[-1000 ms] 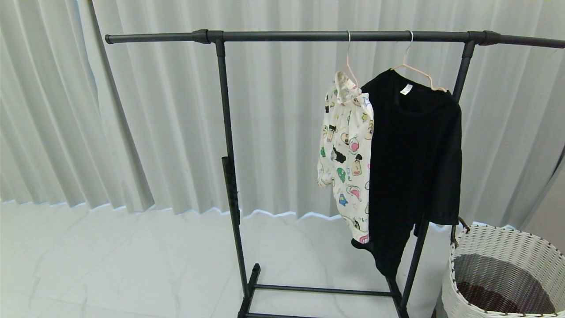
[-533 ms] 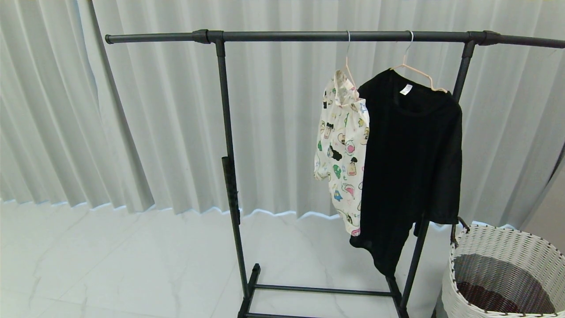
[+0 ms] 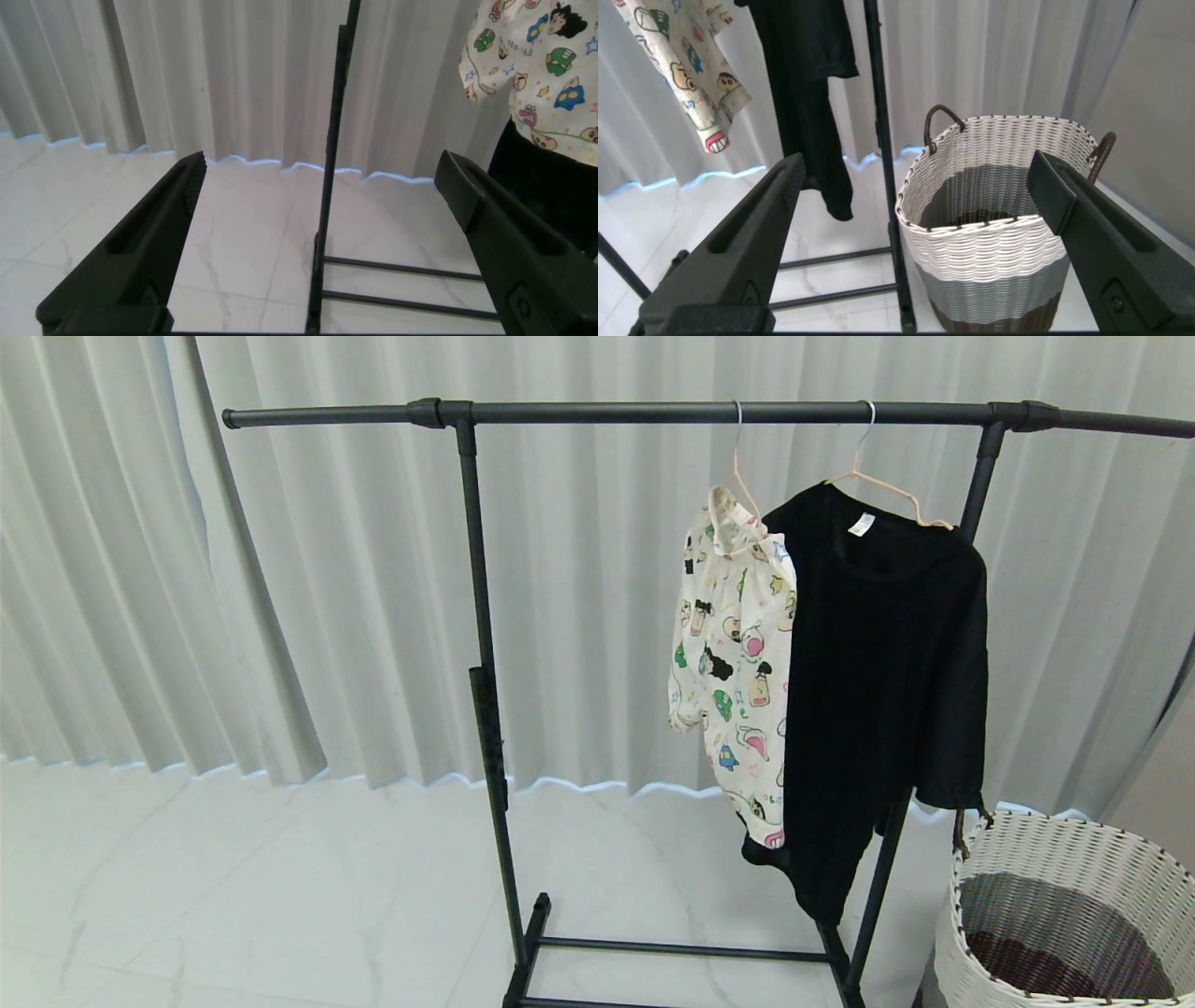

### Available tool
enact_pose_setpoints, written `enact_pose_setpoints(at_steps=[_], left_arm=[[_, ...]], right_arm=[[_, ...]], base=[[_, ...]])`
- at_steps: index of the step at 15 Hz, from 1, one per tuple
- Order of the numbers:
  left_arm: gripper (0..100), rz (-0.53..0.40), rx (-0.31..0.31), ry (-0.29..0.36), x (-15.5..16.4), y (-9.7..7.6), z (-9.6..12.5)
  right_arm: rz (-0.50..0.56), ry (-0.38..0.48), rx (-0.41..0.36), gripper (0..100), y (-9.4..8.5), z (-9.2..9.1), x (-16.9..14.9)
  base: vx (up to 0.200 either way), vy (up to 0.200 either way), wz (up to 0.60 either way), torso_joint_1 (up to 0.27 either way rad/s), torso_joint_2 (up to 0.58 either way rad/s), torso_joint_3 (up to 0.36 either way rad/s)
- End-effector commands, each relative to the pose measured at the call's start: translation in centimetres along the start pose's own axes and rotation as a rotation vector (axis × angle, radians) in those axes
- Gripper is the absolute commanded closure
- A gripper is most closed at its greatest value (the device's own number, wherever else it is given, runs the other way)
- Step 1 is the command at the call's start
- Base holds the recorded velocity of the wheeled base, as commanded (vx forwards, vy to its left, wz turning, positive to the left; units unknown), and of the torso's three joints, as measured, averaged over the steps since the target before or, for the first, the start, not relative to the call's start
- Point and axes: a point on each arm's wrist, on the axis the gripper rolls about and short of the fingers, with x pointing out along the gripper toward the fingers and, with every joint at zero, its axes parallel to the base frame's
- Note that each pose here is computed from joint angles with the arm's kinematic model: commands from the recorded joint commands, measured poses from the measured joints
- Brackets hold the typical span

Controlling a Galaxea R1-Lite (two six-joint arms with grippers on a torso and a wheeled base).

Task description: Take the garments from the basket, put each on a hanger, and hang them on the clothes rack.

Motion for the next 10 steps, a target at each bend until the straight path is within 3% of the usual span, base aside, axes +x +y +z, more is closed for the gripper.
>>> enact_pose_setpoints(at_steps=[1, 10], left_arm=[[0, 0.000, 0.000, -0.001, 0.00, 0.00, 0.00], [0, 0.000, 0.000, -0.001, 0.00, 0.00, 0.00]], right_arm=[[0.000, -0.001, 0.000, 0, 0.00, 0.01, 0.00], [0.000, -0.001, 0.000, 0, 0.00, 0.01, 0.00]], base=[[0.000, 0.000, 0.00, 0.000, 0.00, 0.000], [0.000, 0.000, 0.00, 0.000, 0.00, 0.000]])
